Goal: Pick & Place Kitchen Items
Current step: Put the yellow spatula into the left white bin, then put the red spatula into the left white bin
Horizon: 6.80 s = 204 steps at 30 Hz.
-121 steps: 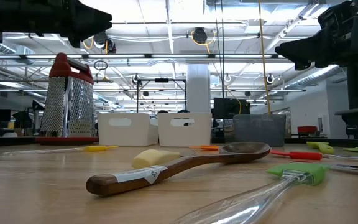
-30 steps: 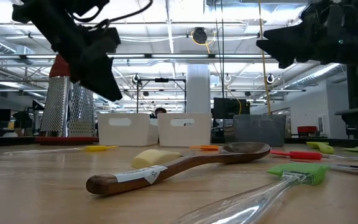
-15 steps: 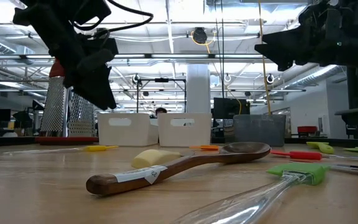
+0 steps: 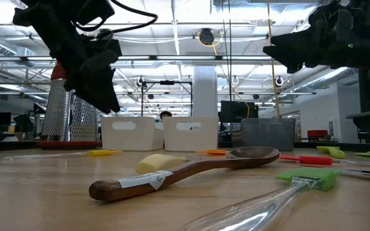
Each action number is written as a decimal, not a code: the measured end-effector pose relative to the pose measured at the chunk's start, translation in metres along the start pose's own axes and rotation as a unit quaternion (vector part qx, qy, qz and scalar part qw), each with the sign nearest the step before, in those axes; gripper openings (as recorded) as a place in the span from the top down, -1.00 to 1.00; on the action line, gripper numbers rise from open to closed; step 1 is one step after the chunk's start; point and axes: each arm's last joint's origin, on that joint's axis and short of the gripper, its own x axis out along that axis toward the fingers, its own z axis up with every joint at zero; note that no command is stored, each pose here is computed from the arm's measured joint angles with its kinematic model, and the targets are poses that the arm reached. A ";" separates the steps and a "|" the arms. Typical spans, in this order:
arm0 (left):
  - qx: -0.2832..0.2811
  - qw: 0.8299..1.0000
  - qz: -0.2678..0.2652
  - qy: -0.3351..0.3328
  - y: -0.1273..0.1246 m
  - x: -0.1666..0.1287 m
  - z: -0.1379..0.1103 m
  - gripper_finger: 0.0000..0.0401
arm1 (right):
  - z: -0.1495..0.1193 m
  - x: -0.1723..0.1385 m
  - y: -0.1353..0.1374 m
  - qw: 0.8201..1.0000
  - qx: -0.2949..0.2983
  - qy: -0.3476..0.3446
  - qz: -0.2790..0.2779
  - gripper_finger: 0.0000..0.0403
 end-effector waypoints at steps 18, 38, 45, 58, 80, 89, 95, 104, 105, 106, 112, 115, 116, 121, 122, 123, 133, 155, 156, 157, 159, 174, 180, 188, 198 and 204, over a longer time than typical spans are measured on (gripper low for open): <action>-0.010 1.000 0.000 0.013 -0.003 -0.003 -0.006 -0.20 | 0.000 0.000 0.000 1.000 -0.003 0.000 0.000 -0.10; 0.026 0.996 0.019 0.081 -0.009 0.028 -0.021 -0.20 | 0.000 0.000 0.000 1.000 -0.003 0.001 0.000 -0.08; 0.019 0.993 0.028 0.112 -0.009 0.041 -0.028 -0.20 | 0.000 0.000 0.000 1.000 -0.003 0.002 0.000 -0.07; 0.021 0.986 0.035 0.163 -0.013 0.061 -0.042 -0.12 | -0.001 0.000 0.000 1.000 -0.002 0.005 0.000 -0.06; 0.005 0.998 -0.009 0.058 -0.014 0.036 -0.016 0.93 | -0.001 0.000 0.000 1.000 -0.006 0.006 0.001 -0.05; -0.005 0.997 -0.020 -0.073 -0.008 0.004 0.013 0.93 | -0.002 0.000 0.000 1.000 -0.006 0.009 0.000 -0.05; -0.027 0.984 -0.045 -0.171 -0.002 -0.007 0.041 0.91 | -0.004 0.000 0.000 1.000 -0.005 0.019 0.001 -0.05; -0.018 0.973 -0.024 -0.228 0.018 -0.005 0.064 0.93 | -0.007 0.001 0.000 1.000 -0.003 0.031 0.001 -0.05; -0.019 0.973 -0.018 -0.231 0.022 -0.004 0.066 0.93 | -0.007 0.001 0.000 0.999 -0.003 0.032 0.001 -0.05; -0.022 0.973 -0.012 -0.232 0.025 -0.003 0.068 0.92 | -0.008 0.001 0.000 0.999 -0.002 0.034 0.001 -0.05; -0.021 0.968 0.023 -0.248 0.044 0.002 0.079 0.92 | -0.008 0.001 0.000 0.999 -0.002 0.036 0.001 -0.05; -0.021 0.962 0.013 -0.272 0.053 0.003 0.088 0.93 | -0.008 0.001 0.000 0.999 -0.002 0.036 0.001 -0.05; -0.019 0.960 0.004 -0.281 0.055 0.003 0.091 0.93 | -0.008 0.001 0.000 0.999 -0.002 0.036 0.001 -0.05; -0.004 0.948 0.000 -0.318 0.068 0.003 0.103 0.92 | -0.008 0.001 0.000 0.999 -0.002 0.037 0.002 -0.05; -0.005 0.948 0.006 -0.318 0.072 0.003 0.104 0.92 | -0.008 0.001 0.000 0.999 -0.002 0.037 0.001 -0.05; -0.008 0.948 0.012 -0.318 0.075 0.004 0.104 0.92 | -0.008 0.001 0.000 0.999 -0.002 0.037 0.001 -0.05; -0.014 0.956 0.060 -0.288 0.098 0.029 0.106 0.93 | -0.008 0.001 0.000 0.999 -0.002 0.037 0.001 -0.05; -0.020 0.981 0.100 -0.163 0.120 0.112 0.077 0.85 | -0.009 0.001 0.000 0.999 -0.001 0.042 0.001 -0.05; -0.020 0.982 0.101 -0.160 0.121 0.113 0.076 0.84 | -0.009 0.001 0.000 0.999 -0.001 0.042 0.001 -0.05; -0.020 0.982 0.102 -0.158 0.121 0.114 0.075 0.83 | -0.009 0.001 0.000 0.999 -0.001 0.042 0.001 -0.05; -0.020 0.982 0.102 -0.156 0.121 0.115 0.075 0.83 | -0.009 0.001 0.000 0.999 -0.001 0.042 0.001 -0.05; 0.005 0.983 0.106 -0.152 0.121 0.115 0.074 0.63 | -0.012 0.001 0.000 0.998 0.001 0.056 0.004 -0.05; 0.005 0.983 0.106 -0.153 0.121 0.115 0.074 0.53 | -0.012 0.001 0.000 0.998 0.001 0.058 0.004 -0.05; 0.001 0.980 0.104 -0.170 0.121 0.114 0.078 0.46 | -0.013 0.001 0.000 0.998 0.001 0.060 0.004 -0.05; 0.008 0.969 0.079 -0.234 0.106 0.079 0.094 0.46 | -0.013 0.000 0.000 0.998 0.002 0.063 0.004 -0.05; 0.038 0.958 0.046 -0.281 0.085 0.047 0.102 0.46 | -0.013 0.000 0.000 0.998 0.002 0.063 0.002 -0.05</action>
